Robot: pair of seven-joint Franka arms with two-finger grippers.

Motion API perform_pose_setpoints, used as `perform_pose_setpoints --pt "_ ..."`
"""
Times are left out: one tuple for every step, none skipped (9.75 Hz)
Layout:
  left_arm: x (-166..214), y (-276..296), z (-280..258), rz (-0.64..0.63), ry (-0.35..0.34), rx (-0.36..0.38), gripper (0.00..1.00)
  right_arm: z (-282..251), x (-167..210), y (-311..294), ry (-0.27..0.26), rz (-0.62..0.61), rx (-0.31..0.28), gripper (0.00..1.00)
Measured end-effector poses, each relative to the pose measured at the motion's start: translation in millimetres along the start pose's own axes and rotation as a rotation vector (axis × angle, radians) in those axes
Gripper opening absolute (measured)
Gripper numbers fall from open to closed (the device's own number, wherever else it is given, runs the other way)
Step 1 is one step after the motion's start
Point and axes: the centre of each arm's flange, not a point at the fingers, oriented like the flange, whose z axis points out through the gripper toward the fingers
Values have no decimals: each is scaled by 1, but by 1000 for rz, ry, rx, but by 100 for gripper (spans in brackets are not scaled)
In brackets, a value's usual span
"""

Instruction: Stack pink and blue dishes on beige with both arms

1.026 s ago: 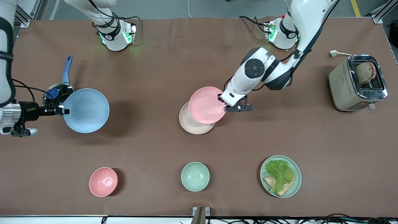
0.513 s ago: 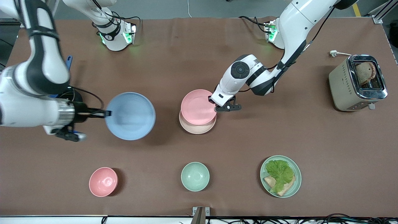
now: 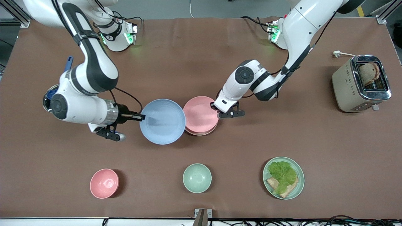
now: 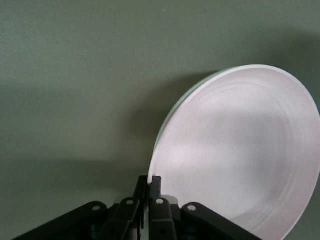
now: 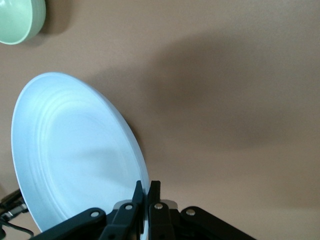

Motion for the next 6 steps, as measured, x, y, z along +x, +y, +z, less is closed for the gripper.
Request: perform_pose_setpoints --pt "6 -4 0 -10 5 2 17 2 -1 -1 -2 -3 -2 5" --pt "14 -7 -6 -19 15 2 31 4 -3 -4 -5 -7 -4 5" --pt "26 -9 -21 -27 29 19 45 9 -5 -5 -13 -9 -10 5" --pt "41 -10 -51 -38 46 65 61 19 -8 -4 -23 -9 -18 5" --pt "56 -9 -96 -55 65 128 74 33 -13 -6 -29 -14 -24 5" --pt "72 -8 -156 -85 90 189 87 52 -21 -15 -24 -21 -21 5"
